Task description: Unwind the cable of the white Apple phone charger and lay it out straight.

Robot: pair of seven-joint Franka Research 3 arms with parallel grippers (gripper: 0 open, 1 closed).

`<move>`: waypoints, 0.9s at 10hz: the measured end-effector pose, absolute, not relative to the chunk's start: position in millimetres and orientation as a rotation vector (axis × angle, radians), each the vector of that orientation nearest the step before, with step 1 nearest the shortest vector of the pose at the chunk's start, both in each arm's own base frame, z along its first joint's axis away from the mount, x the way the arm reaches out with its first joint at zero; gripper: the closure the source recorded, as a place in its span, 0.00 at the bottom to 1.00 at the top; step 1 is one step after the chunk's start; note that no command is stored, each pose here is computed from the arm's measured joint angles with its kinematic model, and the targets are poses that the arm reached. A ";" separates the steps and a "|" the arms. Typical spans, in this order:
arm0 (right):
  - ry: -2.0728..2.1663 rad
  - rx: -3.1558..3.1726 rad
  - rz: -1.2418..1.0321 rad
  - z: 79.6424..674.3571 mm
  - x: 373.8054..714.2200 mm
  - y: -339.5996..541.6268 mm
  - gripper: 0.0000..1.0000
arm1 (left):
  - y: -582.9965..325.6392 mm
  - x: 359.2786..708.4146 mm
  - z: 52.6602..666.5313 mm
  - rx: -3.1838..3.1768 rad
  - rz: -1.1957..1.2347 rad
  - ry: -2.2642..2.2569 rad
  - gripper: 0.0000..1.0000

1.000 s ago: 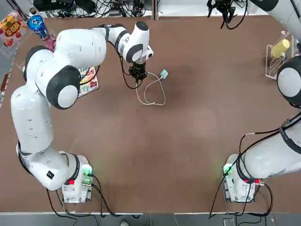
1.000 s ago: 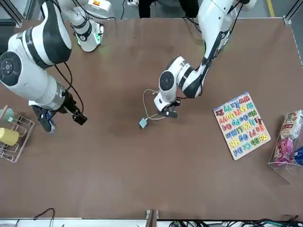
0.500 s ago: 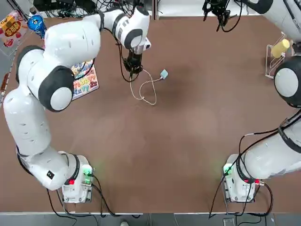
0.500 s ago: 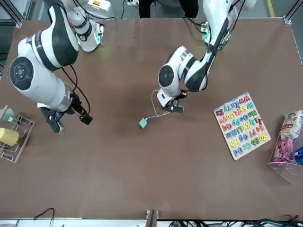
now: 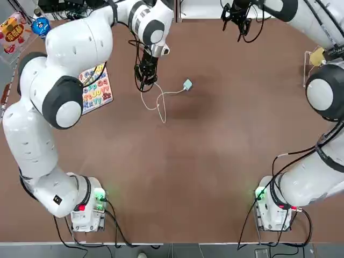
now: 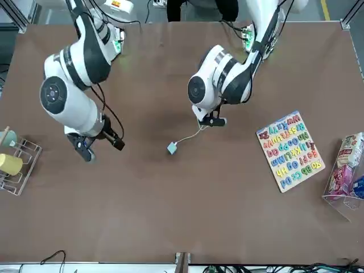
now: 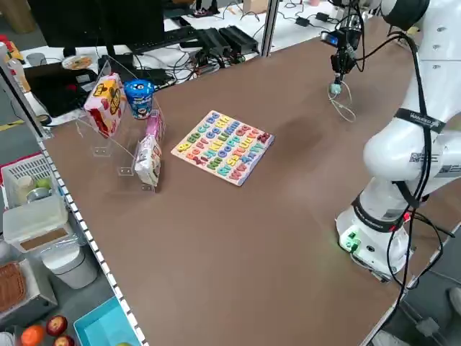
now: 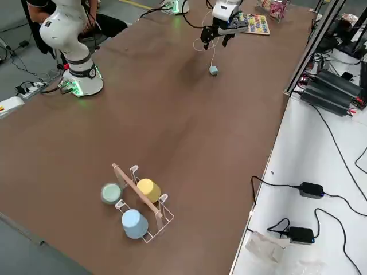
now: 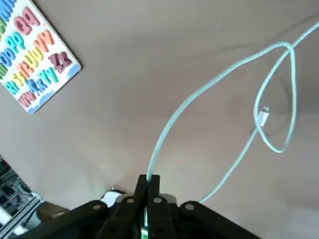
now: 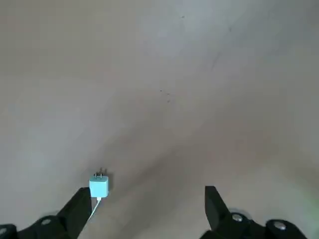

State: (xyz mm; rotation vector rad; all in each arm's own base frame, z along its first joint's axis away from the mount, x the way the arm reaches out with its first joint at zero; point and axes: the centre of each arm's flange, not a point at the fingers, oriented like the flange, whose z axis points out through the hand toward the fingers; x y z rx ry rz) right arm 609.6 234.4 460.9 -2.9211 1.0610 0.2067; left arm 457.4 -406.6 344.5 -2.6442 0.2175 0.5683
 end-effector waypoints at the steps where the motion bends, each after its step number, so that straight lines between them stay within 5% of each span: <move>1: 1.036 -2.930 0.205 451.0 609.3 246.9 0.00 | -412.8 449.3 343.8 -2.632 0.577 0.228 0.97; 9: 0.936 -2.961 0.202 373.5 606.4 318.4 0.00 | -420.2 428.8 274.6 -2.516 0.584 0.371 0.97</move>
